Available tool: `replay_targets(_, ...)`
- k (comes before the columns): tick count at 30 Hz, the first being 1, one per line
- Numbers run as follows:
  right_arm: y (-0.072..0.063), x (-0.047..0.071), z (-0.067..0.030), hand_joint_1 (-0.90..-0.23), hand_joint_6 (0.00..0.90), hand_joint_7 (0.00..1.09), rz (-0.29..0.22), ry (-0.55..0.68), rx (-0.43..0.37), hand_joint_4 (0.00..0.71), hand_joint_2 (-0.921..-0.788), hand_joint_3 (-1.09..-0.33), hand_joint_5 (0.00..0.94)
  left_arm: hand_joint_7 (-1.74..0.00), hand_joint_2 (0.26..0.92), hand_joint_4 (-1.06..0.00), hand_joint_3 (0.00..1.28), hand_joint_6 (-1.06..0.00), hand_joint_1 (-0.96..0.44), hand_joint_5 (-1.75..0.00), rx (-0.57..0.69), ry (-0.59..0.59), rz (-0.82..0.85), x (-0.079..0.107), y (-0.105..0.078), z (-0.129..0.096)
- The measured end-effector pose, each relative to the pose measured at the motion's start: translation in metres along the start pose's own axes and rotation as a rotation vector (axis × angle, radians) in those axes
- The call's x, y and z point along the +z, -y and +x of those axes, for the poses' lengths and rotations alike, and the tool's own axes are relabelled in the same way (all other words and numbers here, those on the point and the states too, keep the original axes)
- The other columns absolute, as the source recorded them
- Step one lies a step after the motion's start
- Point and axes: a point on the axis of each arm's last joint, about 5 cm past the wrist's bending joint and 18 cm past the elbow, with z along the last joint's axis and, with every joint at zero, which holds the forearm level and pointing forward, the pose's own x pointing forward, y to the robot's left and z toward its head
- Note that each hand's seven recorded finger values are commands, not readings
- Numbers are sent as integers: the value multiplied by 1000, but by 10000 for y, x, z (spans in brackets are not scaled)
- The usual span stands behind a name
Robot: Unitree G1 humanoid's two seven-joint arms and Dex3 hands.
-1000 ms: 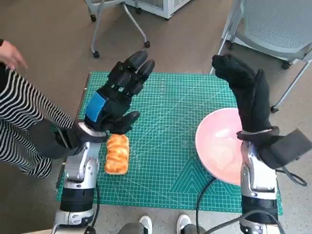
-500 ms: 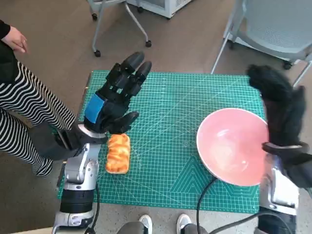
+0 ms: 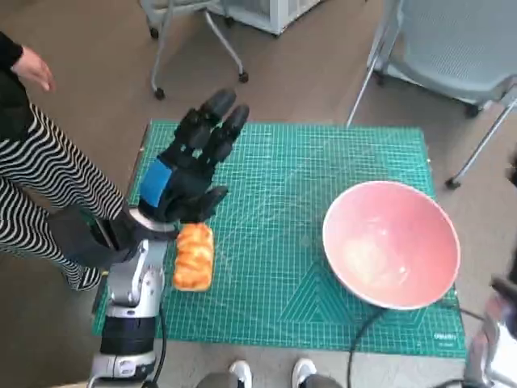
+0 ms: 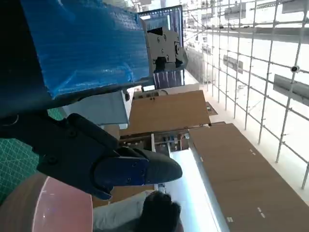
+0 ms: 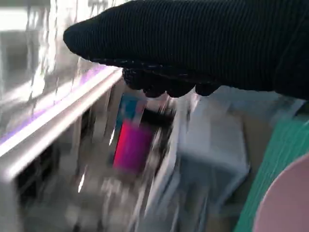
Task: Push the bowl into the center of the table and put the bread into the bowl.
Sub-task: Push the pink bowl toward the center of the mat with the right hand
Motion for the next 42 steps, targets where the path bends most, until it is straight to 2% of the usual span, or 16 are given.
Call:
replay_targets(6,104,-217,-151,-656,1,552,-15,-88,-58,113,-921,-802,0,-340,852,-17,376,1,-644,-35,5,1,0,-12,-13,7)
replay_targets(10,117,-350,-240,-651,3,551,9,-152,-93,111,-921,-808,0,-344,856,-18,369,1,-643,-36,7,7,4,-9,-22,22)
replay_targets(14,107,-411,-270,-630,8,548,18,-173,-101,106,-921,-826,0,-345,859,-19,364,1,-643,-36,7,12,6,-5,-28,32)
replay_targets(19,82,-564,-329,-591,12,535,55,-279,-129,101,-921,-869,0,-363,865,-25,349,1,-642,-39,4,7,6,-14,-44,38)
replay_targets(24,5,-688,-428,-566,19,520,96,-383,-136,101,-921,-886,0,-379,872,-27,334,1,-643,-39,0,6,13,-4,-64,30)
replay_targets(28,-89,-741,-455,-551,36,514,142,-424,-139,114,-921,-894,7,-384,875,-29,326,1,-642,-40,1,7,18,8,-80,26)
replay_targets(33,-218,-782,-446,-558,69,478,182,-460,-111,133,-921,-890,7,-390,879,-33,313,1,-639,-41,2,8,17,16,-90,24)
replay_targets(42,-464,-806,-395,-581,78,461,256,-480,-44,135,-921,-885,4,-390,886,-35,297,1,-641,-42,2,1,27,43,-117,16)
